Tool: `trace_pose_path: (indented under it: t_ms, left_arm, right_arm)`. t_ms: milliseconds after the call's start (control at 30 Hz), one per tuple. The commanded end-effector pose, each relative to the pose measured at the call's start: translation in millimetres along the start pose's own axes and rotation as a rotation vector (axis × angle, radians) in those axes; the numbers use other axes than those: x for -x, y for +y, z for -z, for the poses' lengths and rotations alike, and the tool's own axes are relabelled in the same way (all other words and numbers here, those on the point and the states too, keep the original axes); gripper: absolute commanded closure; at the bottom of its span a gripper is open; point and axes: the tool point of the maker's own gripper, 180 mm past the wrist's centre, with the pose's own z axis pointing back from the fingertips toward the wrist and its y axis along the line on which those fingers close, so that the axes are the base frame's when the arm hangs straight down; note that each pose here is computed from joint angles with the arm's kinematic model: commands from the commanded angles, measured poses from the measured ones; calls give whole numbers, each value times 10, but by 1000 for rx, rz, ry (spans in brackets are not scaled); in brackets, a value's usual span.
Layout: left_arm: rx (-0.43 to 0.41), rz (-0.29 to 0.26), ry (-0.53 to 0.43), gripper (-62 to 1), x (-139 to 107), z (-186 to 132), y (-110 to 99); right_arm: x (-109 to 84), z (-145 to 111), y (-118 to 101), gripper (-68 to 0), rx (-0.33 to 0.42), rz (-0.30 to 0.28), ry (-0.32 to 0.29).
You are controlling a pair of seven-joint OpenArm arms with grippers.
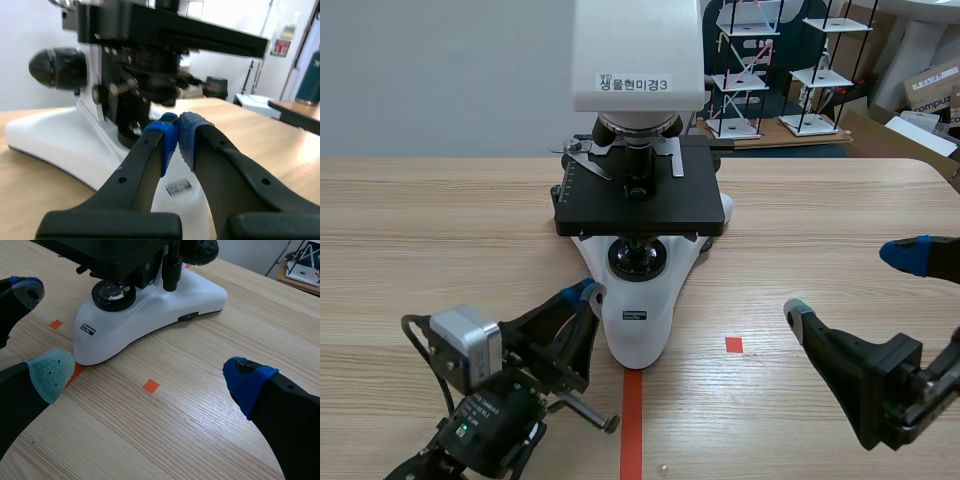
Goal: Return to the home posture
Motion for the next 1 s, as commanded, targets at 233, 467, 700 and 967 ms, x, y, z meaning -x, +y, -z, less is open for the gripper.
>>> trace_pose_path:
  t_ms: [233,467,700,967]
  left_arm:
    - [7,63,109,-41,-219,-221,46]
    - [-42,128,271,-42,-390,-264,109]
    - [-41,174,445,-67,-493,-374,96]
    - [71,204,537,-177,-725,-477,-89]
  right_arm:
    - [-67,3,-5,-679,4,2,-27]
    - [-67,3,-5,-679,4,2,-27]
    - [-67,3,-5,-679,4,2,-27]
    - [-67,3,-5,-679,4,2,-27]
